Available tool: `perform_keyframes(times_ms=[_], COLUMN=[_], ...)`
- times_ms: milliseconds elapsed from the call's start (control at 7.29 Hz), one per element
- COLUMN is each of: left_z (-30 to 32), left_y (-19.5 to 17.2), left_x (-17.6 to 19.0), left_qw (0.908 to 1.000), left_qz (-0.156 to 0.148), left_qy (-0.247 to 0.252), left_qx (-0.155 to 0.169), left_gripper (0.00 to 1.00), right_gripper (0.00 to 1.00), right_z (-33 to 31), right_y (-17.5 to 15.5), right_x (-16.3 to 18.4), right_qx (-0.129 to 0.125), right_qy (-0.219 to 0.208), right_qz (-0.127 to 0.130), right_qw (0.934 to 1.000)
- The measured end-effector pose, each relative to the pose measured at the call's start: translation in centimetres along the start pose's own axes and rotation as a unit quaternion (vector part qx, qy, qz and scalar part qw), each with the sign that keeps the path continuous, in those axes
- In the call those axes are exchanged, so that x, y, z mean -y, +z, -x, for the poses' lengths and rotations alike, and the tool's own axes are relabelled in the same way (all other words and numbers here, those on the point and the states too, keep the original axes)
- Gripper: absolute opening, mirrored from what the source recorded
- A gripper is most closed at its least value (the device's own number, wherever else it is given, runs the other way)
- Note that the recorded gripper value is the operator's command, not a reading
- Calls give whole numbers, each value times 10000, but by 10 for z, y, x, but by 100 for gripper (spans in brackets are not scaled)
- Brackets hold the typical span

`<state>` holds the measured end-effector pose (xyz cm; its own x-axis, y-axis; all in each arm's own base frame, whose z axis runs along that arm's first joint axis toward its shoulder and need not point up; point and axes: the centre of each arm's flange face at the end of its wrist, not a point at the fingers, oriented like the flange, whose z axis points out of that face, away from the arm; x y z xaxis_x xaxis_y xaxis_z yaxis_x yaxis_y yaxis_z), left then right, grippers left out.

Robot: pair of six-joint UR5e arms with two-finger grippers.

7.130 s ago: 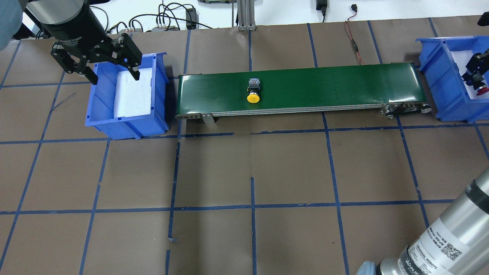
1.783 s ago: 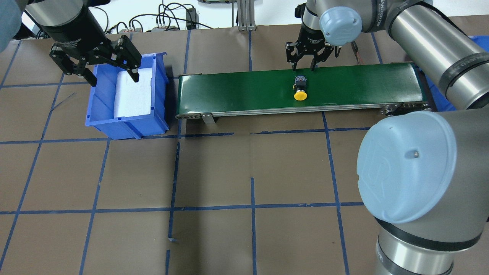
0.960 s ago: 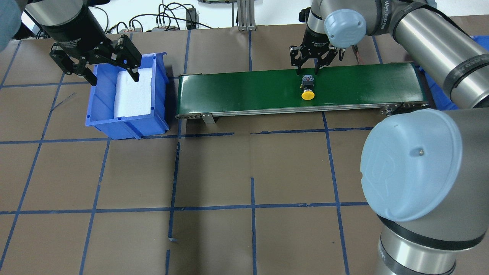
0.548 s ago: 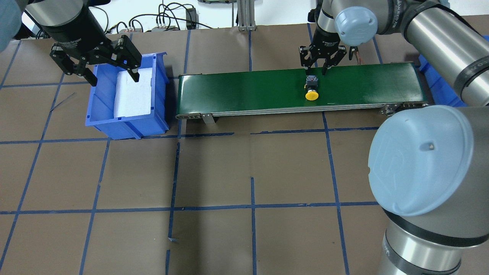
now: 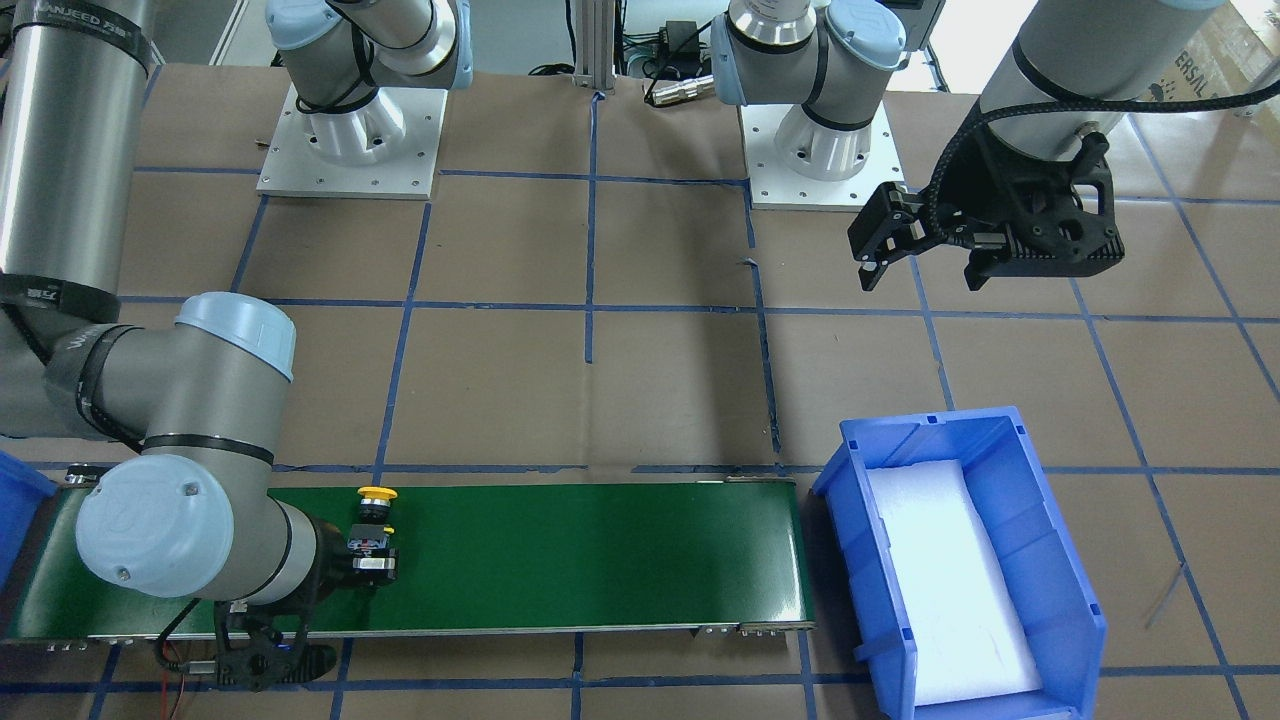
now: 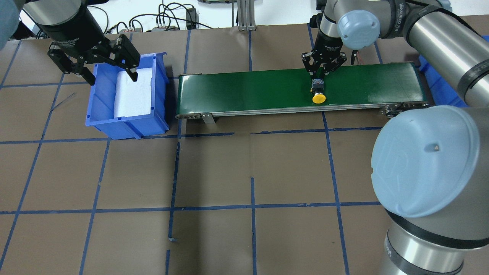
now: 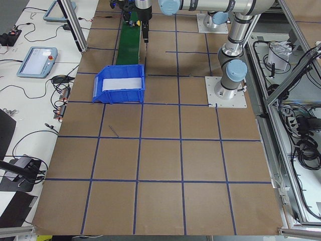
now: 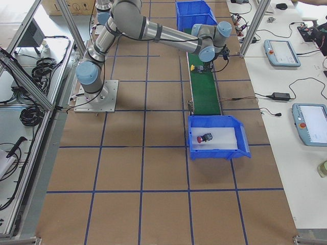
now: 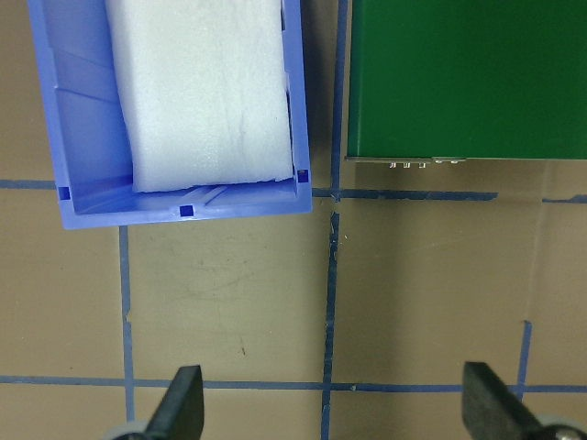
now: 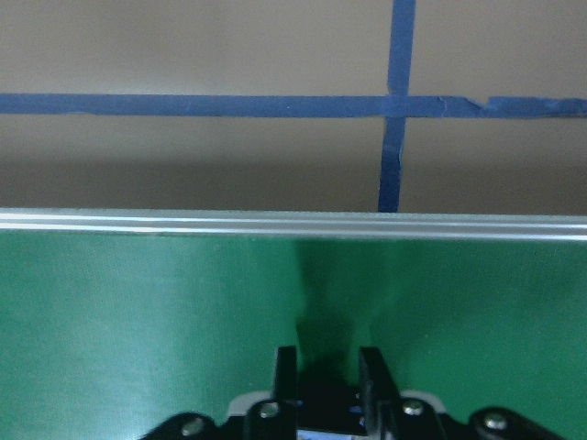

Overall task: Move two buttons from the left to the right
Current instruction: 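Close the right gripper around the yellow-capped button on the belt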

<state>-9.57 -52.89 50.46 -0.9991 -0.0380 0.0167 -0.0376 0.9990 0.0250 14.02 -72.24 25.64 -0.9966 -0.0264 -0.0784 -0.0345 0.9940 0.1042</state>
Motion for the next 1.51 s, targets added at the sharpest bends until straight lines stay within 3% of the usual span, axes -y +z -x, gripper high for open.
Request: perform_keyframes(times_ms=[411,686,1097,1234,1371,1508], left_z=[0,0,-1,-1,-1,-1], left_y=[-2,-4,0,1,1,0], left_x=[1,-1,2,2,2,1], left_qw=[10000,10000,10000,10000,10000,10000], left_qz=[-95,-93,-72,-71,-68,-69], left_qy=[21,25,24,25,23,20], left_qx=[4,18,9,5,8,10], left_gripper=[100,100,100,100,100,100], right_gripper=[99,99,91,81,63,34], right_z=[-11,-20,-43,-52,-56,-58], right_y=[-11,-11,-3,1,6,10], right_x=[6,6,3,1,-1,-2], right_qx=[44,204,259,262,271,277], right_qy=[34,142,221,207,201,200], right_qz=[-110,-86,109,166,223,263], right_qw=[9999,9997,9994,9993,9992,9991])
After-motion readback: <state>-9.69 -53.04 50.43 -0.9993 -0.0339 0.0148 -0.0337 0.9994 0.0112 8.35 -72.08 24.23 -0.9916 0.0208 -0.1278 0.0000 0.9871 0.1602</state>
